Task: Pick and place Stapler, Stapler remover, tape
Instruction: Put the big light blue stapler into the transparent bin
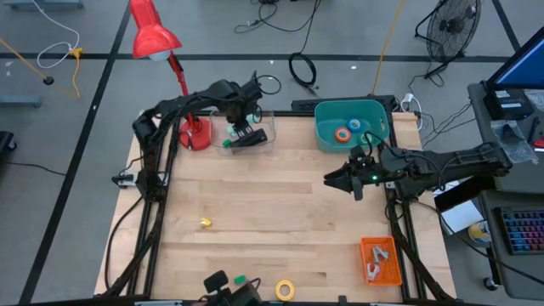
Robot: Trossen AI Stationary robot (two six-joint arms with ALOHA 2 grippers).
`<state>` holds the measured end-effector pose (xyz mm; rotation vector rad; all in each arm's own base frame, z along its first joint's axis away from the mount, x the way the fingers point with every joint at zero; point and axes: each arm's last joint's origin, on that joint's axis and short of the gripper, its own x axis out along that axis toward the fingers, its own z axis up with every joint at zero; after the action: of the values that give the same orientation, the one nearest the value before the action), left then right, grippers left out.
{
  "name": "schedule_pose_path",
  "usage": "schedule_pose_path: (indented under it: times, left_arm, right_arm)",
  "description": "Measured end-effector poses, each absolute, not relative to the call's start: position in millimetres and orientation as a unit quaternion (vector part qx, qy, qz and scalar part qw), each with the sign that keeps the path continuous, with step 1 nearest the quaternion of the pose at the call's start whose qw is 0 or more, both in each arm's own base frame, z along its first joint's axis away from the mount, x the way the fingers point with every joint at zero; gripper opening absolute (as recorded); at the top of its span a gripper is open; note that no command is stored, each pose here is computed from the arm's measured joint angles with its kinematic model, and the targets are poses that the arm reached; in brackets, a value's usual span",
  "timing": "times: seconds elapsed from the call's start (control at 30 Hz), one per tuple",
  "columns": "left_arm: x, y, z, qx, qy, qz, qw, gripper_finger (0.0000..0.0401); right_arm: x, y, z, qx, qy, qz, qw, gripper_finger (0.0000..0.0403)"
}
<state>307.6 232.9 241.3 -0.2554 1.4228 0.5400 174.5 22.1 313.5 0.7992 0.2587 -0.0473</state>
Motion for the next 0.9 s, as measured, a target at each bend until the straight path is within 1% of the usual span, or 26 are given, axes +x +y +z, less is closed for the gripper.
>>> schedule_pose_path:
  times: [0.13, 0.27, 0.67, 0.9]
  left_arm:
    - [315, 236, 241, -0.09, 0.624, 0.255, 0.733, 0.0125]
    - [319, 240, 242, -0.092, 0.599, 0.253, 0.754, 0.0125]
    - [328, 241, 213, -0.099, 0.634, 0.217, 0.736, 0.0125]
    - [330, 240, 208, -0.097, 0.639, 0.21, 0.733, 0.0125]
  right_arm:
    - [183, 23, 313, 0.396, 0.117, -0.019, 0.911, 0.0139]
    - [191, 24, 312, 0.399, 0.111, -0.017, 0.91, 0.0139]
    - [197, 25, 307, 0.4, 0.123, -0.022, 0.908, 0.0139]
    - [198, 25, 310, 0.402, 0.106, -0.014, 0.909, 0.0139]
